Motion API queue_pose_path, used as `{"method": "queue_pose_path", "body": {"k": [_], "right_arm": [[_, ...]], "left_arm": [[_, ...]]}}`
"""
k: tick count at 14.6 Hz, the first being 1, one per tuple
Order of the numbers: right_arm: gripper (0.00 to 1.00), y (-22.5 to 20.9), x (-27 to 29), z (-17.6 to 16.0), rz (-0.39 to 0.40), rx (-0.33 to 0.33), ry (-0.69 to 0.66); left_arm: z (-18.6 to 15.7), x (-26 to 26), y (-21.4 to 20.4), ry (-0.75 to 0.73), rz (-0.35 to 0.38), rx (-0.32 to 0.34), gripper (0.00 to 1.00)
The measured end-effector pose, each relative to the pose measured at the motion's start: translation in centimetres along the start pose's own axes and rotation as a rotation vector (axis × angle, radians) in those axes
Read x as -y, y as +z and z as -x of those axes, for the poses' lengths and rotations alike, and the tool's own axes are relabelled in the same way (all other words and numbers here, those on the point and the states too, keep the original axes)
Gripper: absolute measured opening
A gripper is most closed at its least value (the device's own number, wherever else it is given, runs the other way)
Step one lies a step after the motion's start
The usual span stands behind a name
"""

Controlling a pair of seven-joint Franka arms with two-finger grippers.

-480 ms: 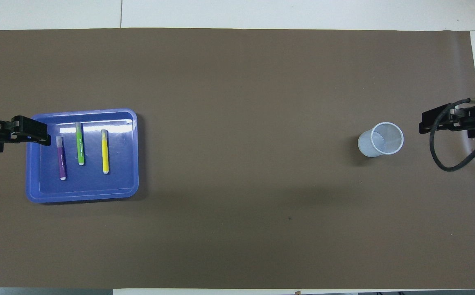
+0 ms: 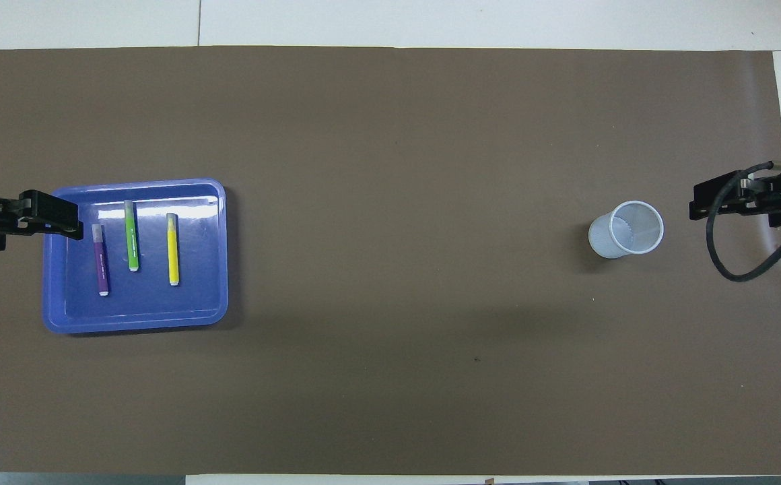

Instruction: Transfer and insert pens with both arms

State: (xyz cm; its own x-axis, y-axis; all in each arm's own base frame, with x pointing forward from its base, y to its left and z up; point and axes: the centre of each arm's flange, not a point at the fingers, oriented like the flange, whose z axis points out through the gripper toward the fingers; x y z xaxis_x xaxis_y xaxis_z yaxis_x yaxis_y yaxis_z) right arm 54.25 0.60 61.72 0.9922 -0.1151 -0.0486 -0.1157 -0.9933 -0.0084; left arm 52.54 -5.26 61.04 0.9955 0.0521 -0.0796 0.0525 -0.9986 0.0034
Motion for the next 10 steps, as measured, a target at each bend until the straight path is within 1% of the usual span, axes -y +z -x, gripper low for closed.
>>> {"method": "queue_pose_path", "body": {"k": [3, 6, 8, 10], "right_arm": [[1.00, 0.0, 0.0, 0.0, 0.000, 0.000, 0.000], [1.00, 0.0, 0.0, 0.0, 0.000, 0.000, 0.000], [1.00, 0.0, 0.0, 0.0, 0.000, 0.000, 0.000], [1.00, 0.0, 0.0, 0.0, 0.000, 0.000, 0.000]], "left_arm": [[-0.1, 0.0, 0.5, -0.001, 0.000, -0.001, 1.00], [-0.8, 0.1, 2.5, -0.004, 0.003, -0.023, 1.00], [-1.3, 0.6, 4.5, -0.015, 0.005, -0.031, 1.00], [-2.3, 1.9, 7.8, -0.036, 0.010, -0.031, 1.00]]}}
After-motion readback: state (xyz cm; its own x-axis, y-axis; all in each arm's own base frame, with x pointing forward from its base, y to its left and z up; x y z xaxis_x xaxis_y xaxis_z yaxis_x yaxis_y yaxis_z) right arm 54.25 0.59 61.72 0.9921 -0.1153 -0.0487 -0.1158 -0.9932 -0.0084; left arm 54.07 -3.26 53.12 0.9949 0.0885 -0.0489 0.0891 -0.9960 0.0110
